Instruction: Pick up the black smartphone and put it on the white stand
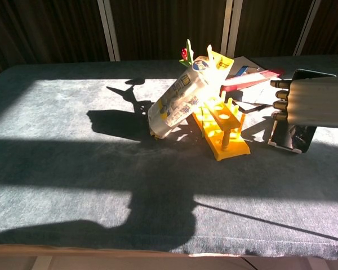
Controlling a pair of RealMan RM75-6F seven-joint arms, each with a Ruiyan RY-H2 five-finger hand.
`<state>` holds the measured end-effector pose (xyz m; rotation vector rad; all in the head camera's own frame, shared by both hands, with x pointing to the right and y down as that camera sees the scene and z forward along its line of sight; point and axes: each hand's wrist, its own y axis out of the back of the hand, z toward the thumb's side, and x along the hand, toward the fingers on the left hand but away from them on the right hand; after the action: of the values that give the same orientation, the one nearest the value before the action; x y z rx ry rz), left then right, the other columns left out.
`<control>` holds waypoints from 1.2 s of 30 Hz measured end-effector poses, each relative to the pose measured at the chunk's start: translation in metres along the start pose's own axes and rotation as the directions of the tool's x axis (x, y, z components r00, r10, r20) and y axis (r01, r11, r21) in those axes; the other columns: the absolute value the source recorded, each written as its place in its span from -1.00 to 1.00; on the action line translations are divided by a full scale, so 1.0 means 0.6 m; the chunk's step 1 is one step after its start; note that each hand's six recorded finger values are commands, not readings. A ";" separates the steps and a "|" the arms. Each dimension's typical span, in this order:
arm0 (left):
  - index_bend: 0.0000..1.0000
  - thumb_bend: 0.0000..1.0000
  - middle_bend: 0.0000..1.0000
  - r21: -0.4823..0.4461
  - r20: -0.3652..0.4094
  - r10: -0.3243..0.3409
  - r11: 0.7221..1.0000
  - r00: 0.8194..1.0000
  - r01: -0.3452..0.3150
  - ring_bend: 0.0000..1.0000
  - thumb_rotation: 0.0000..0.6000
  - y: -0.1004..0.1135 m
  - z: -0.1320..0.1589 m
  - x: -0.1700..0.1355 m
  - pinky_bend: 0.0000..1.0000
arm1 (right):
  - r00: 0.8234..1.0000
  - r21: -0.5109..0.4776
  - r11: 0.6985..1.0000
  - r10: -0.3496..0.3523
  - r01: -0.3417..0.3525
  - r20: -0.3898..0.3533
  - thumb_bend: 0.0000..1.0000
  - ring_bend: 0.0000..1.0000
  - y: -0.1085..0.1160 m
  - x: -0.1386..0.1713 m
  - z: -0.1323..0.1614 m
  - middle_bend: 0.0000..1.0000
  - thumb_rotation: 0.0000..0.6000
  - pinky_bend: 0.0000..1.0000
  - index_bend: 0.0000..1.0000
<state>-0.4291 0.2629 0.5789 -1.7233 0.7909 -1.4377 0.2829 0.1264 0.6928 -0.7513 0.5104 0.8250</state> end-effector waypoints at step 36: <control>-1.00 -0.26 -0.91 0.000 -0.001 -0.007 1.000 1.000 0.007 -0.93 1.00 -0.002 0.000 0.001 -0.85 | 0.996 -0.039 0.995 0.092 -0.091 0.018 -0.25 -0.45 -0.016 0.002 0.001 -0.45 1.00 -0.73 -1.00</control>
<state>-0.4287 0.2629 0.5802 -1.7268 0.7856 -1.4433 0.2912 0.1230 0.6962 -0.7584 0.5152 0.9287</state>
